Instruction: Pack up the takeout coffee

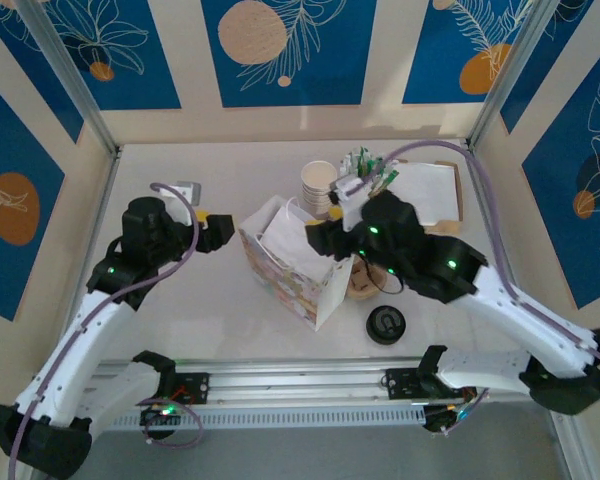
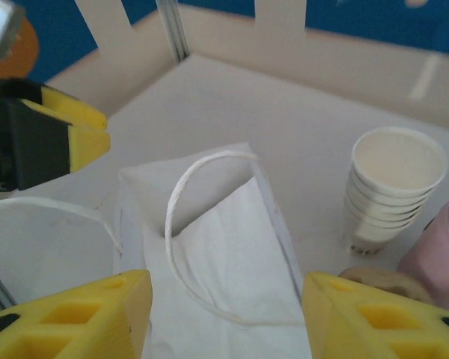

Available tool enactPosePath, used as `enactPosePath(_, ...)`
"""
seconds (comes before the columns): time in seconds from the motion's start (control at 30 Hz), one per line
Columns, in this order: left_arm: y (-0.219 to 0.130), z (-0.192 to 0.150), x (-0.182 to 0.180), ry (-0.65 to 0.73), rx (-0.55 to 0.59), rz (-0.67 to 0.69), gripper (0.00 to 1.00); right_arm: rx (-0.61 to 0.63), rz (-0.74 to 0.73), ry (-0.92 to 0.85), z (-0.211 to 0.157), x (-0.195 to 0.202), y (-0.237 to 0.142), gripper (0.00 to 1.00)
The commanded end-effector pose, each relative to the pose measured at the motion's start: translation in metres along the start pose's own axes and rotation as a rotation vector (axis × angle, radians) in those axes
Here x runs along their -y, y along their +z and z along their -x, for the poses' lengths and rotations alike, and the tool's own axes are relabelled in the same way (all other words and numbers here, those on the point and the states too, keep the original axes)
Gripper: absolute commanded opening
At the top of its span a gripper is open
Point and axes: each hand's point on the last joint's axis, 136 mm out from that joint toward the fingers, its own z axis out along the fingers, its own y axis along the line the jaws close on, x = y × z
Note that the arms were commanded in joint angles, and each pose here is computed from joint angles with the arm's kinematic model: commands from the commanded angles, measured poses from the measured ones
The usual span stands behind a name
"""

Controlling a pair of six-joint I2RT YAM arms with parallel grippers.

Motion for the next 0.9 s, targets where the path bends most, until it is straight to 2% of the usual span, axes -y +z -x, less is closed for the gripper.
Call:
enactPosePath(0.0,-0.018,0.014,-0.016,0.032,0.11,0.101,0.79,0.19,-0.057,-0.066,0.025,0.018,-0.03,0.58)
enactPosePath(0.07,-0.024,0.018,-0.026,0.027,0.151,0.162,0.87,0.239,-0.097,-0.092,0.022,0.032,-0.04,0.6)
enactPosePath(0.1,-0.026,0.019,-0.033,0.017,0.17,0.201,0.98,0.26,-0.117,-0.113,0.018,0.039,-0.044,0.61)
enactPosePath(0.13,-0.028,0.019,-0.04,0.008,0.183,0.239,1.0,0.278,-0.138,-0.127,0.015,0.046,-0.046,0.62)
enactPosePath(0.23,-0.033,0.019,-0.064,-0.004,0.192,0.379,1.0,0.342,-0.228,-0.159,0.003,0.072,-0.051,0.69)
enactPosePath(0.37,-0.042,0.016,-0.098,-0.03,0.2,0.583,1.0,0.376,-0.373,-0.175,-0.027,0.12,-0.039,0.71)
enactPosePath(0.43,-0.036,0.014,-0.101,0.019,0.179,0.596,1.0,0.366,-0.432,-0.118,-0.049,0.148,-0.029,0.76)
enactPosePath(0.6,-0.022,0.001,-0.121,0.064,0.17,0.673,1.0,0.309,-0.537,0.117,-0.114,0.223,-0.01,0.77)
enactPosePath(0.77,-0.005,-0.023,-0.147,0.059,0.196,0.754,1.0,0.255,-0.619,0.264,-0.167,0.273,-0.002,0.77)
enactPosePath(0.87,0.003,-0.041,-0.165,0.023,0.196,0.811,1.0,0.211,-0.636,0.271,-0.19,0.285,0.011,0.77)
